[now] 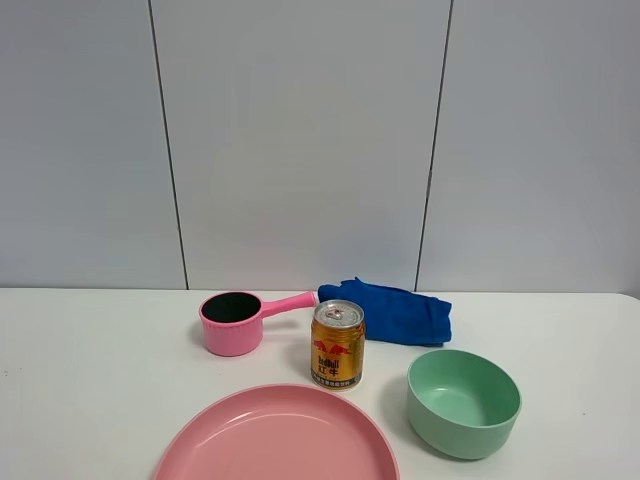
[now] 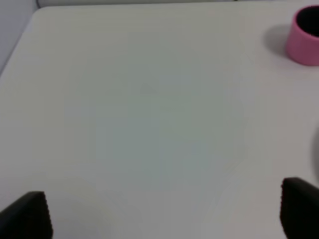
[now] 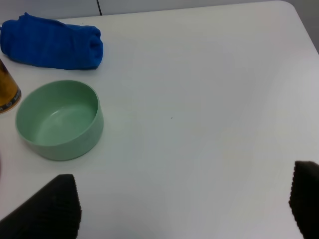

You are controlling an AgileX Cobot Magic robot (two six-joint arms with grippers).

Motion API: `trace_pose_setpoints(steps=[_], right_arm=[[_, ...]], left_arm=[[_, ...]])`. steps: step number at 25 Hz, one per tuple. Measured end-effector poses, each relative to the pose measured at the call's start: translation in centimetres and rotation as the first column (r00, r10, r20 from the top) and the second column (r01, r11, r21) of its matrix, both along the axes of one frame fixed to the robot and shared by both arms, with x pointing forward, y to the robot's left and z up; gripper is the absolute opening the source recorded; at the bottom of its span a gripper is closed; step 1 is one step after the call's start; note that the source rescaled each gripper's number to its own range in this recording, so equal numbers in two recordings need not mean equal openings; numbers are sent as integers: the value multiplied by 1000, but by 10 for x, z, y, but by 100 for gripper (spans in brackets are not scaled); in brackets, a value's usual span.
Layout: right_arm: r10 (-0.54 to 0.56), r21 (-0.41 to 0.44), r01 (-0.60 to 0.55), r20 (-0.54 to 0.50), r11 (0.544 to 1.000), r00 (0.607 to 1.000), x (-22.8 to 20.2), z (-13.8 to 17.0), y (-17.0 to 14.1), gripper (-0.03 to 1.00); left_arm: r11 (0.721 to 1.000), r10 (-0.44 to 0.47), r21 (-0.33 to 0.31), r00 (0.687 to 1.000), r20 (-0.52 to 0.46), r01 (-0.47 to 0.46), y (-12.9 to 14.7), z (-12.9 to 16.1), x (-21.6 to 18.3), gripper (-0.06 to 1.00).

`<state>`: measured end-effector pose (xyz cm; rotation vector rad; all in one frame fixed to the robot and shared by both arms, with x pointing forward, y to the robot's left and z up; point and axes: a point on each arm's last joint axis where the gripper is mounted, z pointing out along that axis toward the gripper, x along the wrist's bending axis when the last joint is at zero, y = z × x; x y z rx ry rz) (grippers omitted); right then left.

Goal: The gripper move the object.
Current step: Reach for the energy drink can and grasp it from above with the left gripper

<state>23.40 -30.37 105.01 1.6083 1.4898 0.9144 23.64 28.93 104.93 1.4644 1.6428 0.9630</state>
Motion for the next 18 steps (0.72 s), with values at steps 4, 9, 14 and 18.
trace_pose_setpoints(steps=[4,9,14,18], right_arm=[[0,0,0,0,1000,1000,0,0,0,100],[0,0,0,0,1000,1000,0,0,0,100],[0,0,0,0,1000,1000,0,0,0,100],[0,0,0,0,1000,1000,0,0,0,100]], left_arm=[[999,-42,-32,998,55,44,-6,15,-3,100],[994,-112,24,991,75,111,-7,71,9,100],[963,-267,45,963,27,266,-8,123,58,100],[907,-415,64,909,-28,416,-7,137,107,100]])
